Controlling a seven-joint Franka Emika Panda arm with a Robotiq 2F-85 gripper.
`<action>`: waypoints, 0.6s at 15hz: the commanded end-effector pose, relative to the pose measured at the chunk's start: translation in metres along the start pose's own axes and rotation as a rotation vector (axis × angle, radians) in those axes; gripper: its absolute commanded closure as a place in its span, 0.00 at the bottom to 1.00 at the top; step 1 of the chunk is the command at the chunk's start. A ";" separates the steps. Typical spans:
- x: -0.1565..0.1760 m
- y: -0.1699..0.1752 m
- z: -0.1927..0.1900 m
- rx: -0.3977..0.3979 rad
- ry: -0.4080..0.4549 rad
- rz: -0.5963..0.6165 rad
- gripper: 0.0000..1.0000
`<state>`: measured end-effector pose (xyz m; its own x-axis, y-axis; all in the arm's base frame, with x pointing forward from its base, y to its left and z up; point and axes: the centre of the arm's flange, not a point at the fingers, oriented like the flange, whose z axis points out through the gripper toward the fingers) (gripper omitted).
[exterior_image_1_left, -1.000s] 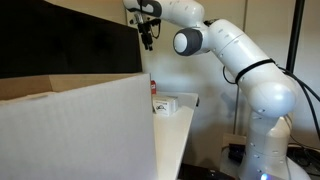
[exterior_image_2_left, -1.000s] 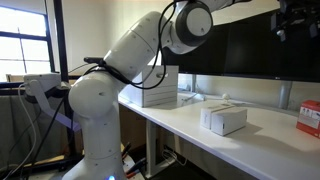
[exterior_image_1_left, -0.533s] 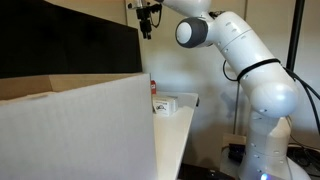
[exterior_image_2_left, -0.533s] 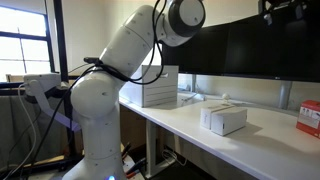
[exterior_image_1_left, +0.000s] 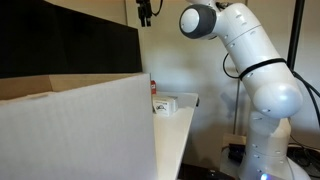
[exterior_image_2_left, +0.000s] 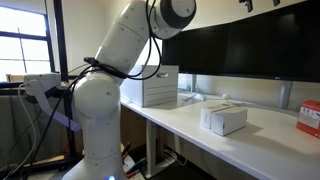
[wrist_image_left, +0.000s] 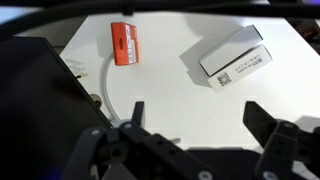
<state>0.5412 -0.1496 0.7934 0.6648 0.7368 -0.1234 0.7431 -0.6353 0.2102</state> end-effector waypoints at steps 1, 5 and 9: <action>-0.016 -0.077 0.018 0.038 0.013 -0.004 0.00; -0.018 -0.109 -0.004 0.062 0.024 -0.020 0.00; -0.021 -0.136 -0.023 0.074 0.034 -0.025 0.00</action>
<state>0.4813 -0.0921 0.8352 0.6339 0.7660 -0.1071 0.7722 -0.6191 0.1429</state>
